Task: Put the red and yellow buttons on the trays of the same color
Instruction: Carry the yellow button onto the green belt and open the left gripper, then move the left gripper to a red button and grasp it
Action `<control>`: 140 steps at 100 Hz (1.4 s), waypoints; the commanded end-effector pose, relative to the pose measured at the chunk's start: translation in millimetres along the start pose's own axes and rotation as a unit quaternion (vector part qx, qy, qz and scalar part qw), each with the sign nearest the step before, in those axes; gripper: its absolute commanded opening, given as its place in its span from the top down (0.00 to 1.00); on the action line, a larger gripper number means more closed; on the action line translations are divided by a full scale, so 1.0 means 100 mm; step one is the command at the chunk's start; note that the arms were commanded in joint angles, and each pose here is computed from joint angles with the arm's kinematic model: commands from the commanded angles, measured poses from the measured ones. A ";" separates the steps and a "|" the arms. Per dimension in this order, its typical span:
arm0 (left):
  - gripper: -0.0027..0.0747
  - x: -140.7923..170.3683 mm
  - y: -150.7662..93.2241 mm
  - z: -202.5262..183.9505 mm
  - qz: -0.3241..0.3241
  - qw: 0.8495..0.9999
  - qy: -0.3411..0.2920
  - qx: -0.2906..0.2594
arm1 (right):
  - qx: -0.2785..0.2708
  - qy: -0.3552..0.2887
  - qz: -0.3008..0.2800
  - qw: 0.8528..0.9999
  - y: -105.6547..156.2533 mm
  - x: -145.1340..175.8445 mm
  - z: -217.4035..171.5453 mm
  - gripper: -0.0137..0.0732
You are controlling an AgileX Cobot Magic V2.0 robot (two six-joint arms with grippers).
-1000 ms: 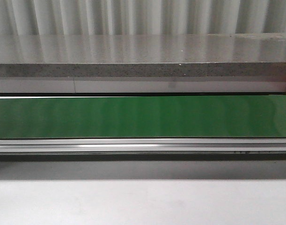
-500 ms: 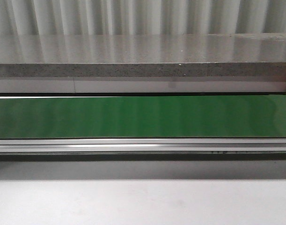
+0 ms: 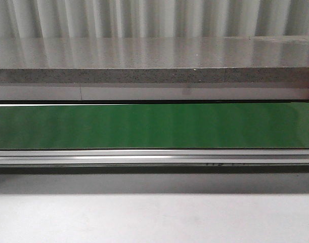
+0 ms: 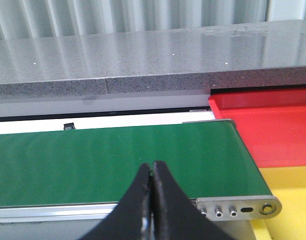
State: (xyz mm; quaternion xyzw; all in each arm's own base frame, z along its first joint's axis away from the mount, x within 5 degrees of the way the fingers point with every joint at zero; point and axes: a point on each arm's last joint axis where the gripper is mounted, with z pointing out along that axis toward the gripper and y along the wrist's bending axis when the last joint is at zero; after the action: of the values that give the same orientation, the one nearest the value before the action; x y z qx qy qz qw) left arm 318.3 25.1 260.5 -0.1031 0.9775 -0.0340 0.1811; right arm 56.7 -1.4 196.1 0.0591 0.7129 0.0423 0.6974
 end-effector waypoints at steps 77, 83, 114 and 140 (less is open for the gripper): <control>0.19 0.49 0.74 -0.91 -0.167 0.966 -0.182 -0.070 | -0.008 -0.047 -0.008 0.999 0.01 -0.08 -0.01 0.92; 0.19 0.60 0.90 -0.85 -0.192 0.962 -0.167 -0.098 | -0.008 -0.047 -0.008 0.999 0.01 -0.08 -0.01 0.92; 0.19 0.92 1.27 -0.50 -0.279 0.939 -0.152 -0.132 | -0.008 -0.047 -0.008 0.999 0.01 -0.08 -0.01 0.92; 0.19 0.88 1.38 -0.21 -0.288 0.939 -0.129 -0.135 | -0.008 -0.047 -0.008 0.999 0.01 -0.08 -0.01 0.92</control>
State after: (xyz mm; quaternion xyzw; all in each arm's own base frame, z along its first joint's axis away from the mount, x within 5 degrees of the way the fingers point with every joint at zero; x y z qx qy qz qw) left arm 195.4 134.9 229.0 -0.4071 0.8814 0.0566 0.2329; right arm 56.7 -1.4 196.1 0.0591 0.7129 0.0423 0.6974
